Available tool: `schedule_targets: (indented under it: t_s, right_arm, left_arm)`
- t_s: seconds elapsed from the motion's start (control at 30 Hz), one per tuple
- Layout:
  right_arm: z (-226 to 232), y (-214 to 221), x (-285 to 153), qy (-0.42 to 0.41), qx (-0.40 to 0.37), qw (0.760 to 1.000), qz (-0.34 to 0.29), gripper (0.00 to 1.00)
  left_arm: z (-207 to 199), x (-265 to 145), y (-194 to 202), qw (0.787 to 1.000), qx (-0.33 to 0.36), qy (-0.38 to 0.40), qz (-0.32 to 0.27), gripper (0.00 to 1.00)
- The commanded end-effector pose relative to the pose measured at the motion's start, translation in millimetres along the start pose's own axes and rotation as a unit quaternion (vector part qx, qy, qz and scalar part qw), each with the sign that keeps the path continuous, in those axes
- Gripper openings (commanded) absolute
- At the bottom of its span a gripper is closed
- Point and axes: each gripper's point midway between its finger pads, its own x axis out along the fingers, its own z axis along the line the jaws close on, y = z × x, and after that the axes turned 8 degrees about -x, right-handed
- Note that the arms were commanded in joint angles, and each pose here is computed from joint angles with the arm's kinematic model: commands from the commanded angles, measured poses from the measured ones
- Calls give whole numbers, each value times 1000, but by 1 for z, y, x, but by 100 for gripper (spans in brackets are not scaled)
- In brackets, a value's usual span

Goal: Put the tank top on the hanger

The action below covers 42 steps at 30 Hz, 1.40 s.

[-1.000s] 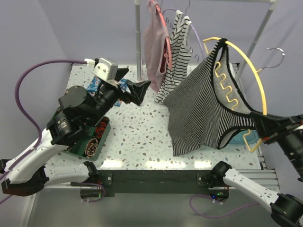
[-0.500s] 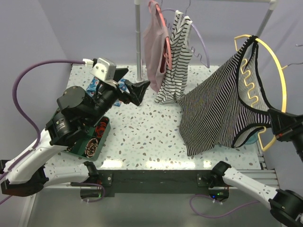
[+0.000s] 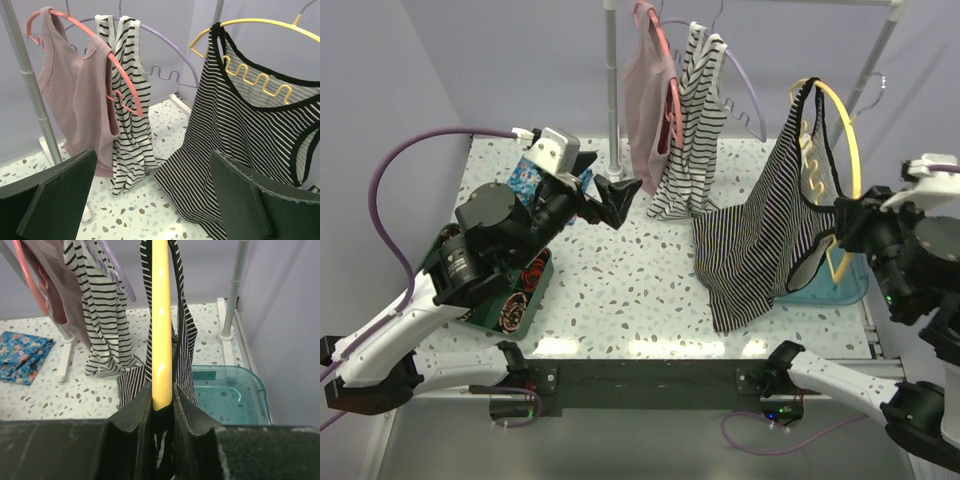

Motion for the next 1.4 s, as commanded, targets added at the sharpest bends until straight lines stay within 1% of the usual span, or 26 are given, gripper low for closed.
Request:
schedule_targets:
  t_s: [0.0, 0.23, 0.3, 0.4, 0.47, 0.5, 0.53, 0.57, 0.63, 0.67, 0.7, 0.73, 0.77, 0.83, 0.87, 0.93, 1.13, 1.37]
  right_arm:
    - [20, -28, 30, 27, 6, 999, -36, 0]
    - [38, -32, 57, 45, -38, 998, -32, 0]
    - [36, -34, 62, 49, -36, 997, -35, 0]
    - [41, -33, 71, 37, -40, 998, -37, 0]
    - [40, -30, 79, 40, -44, 998, -31, 0]
    - [47, -26, 87, 27, -49, 998, -22, 0]
    - [48, -24, 92, 24, -48, 998, -18, 0]
    - [40, -21, 99, 38, -45, 998, -13, 0]
    - [42, -16, 110, 18, -31, 999, -9, 0]
    - [24, -12, 119, 43, -23, 999, -2, 0]
    - [31, -7, 126, 10, -13, 1000, 4, 0]
    - [26, -2, 134, 9, -7, 1000, 9, 0]
    - [7, 1, 139, 32, 2, 999, 10, 0]
    - [8, 4, 152, 4, 26, 1000, 7, 0]
    - [-6, 4, 157, 10, 40, 999, 5, 0]
    - [-8, 5, 172, -21, 67, 998, 2, 0]
    - [-15, -1, 190, -36, 82, 996, -12, 0]
    - [-14, -13, 204, -47, 78, 996, -15, 0]
  left_arm:
    - [-4, -5, -6, 1000, -11, 11, -9, 100]
    - [-1, -13, -4, 1000, -13, 11, -7, 100]
    - [-1, -15, -4, 1000, -13, 13, -5, 100]
    - [-1, -17, -3, 1000, -11, 14, 2, 100]
    - [-2, -18, -6, 1000, -11, 17, 3, 100]
    - [-2, -18, -4, 1000, -10, 16, 7, 100]
    - [-2, -19, -4, 1000, -10, 18, 8, 100]
    - [-2, -20, -4, 1000, -10, 18, 8, 100]
    - [-2, -20, -3, 1000, -10, 18, 10, 100]
    - [-2, -20, -2, 1000, -10, 18, 12, 100]
    - [-3, -20, -1, 1000, -10, 21, 15, 100]
    - [-4, -20, -1, 1000, -10, 22, 17, 100]
    - [-4, -20, 0, 999, -9, 23, 20, 100]
    - [-5, -20, 0, 999, -9, 25, 21, 100]
    - [-4, -21, 2, 999, -7, 25, 25, 100]
    - [-3, -22, 1, 999, -3, 24, 28, 100]
    - [8, -38, 3, 999, 11, 12, 32, 100]
    - [27, -56, 22, 999, 22, -10, 46, 100]
